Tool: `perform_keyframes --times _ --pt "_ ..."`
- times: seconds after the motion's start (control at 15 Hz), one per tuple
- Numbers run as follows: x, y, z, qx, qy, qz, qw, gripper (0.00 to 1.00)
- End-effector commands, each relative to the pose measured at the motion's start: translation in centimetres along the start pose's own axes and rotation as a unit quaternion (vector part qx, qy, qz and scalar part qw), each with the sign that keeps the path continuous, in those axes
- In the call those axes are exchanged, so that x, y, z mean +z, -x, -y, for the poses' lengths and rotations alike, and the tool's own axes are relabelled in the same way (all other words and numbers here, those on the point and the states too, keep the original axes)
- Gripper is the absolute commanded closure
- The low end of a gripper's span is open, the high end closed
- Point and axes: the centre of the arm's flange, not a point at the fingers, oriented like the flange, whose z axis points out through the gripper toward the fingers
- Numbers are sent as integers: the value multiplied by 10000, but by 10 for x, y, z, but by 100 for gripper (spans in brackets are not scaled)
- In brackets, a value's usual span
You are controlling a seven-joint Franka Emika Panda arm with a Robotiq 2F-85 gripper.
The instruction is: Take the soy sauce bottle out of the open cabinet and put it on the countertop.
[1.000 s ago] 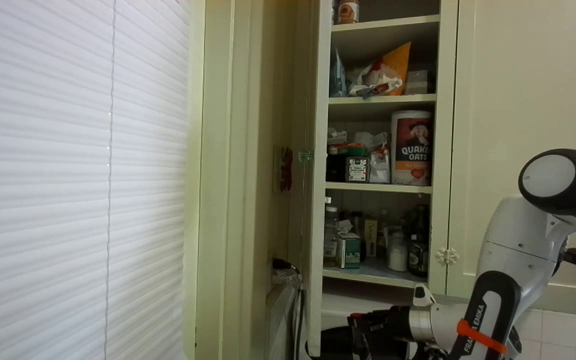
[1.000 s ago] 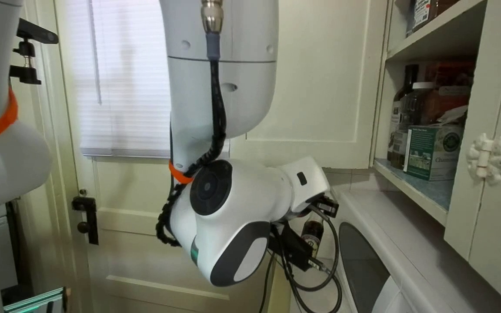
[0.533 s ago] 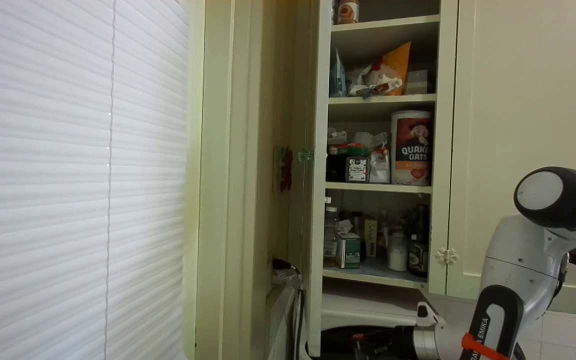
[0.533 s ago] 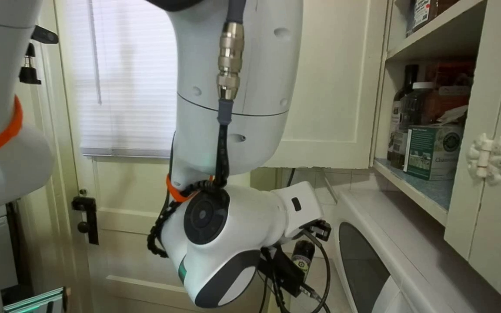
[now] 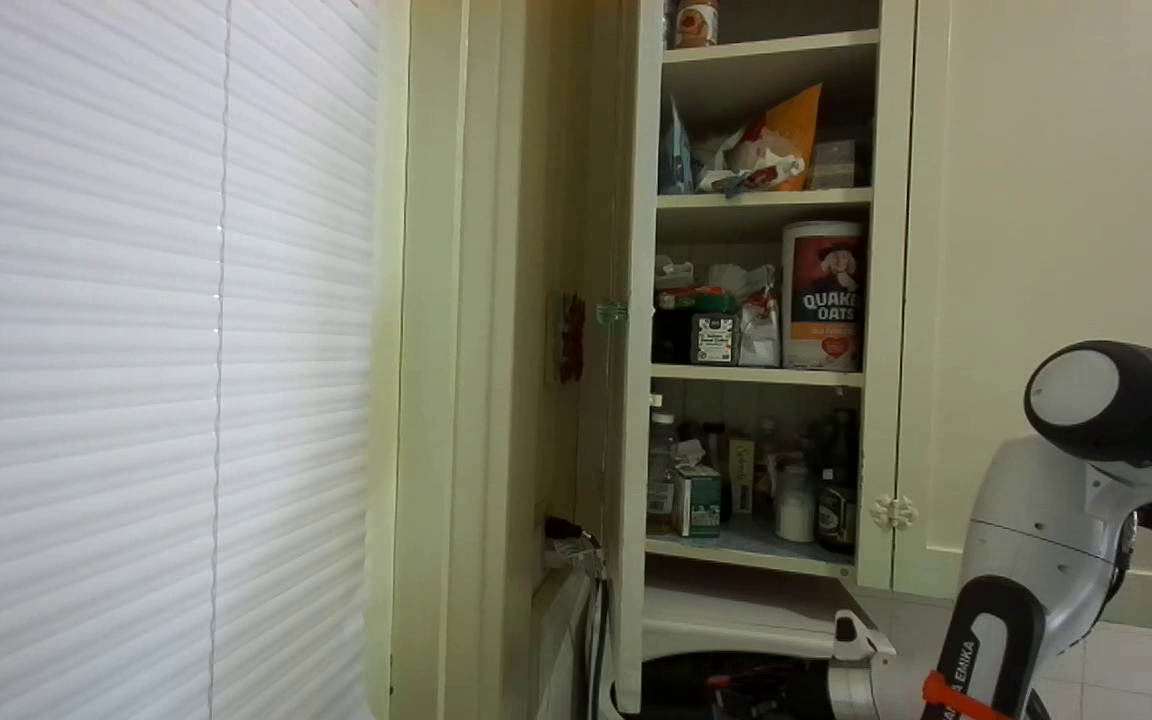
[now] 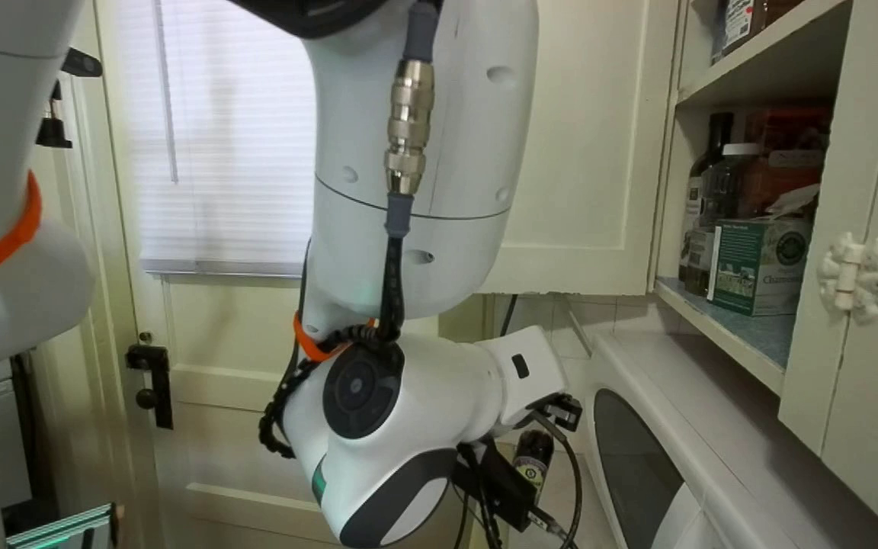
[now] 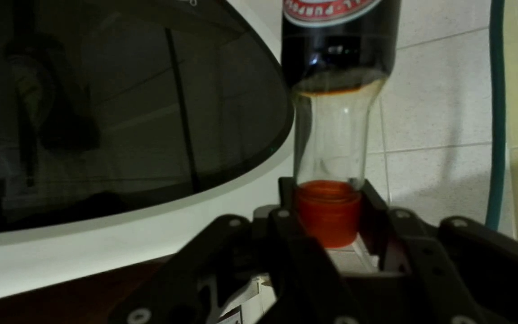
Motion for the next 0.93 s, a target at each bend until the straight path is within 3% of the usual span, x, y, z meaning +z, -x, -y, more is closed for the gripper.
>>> perform_keyframes --times 0.0,0.87 --pt "5 21 -3 -117 23 -207 9997 90" --pt "39 63 -12 -365 -26 -456 9983 90"
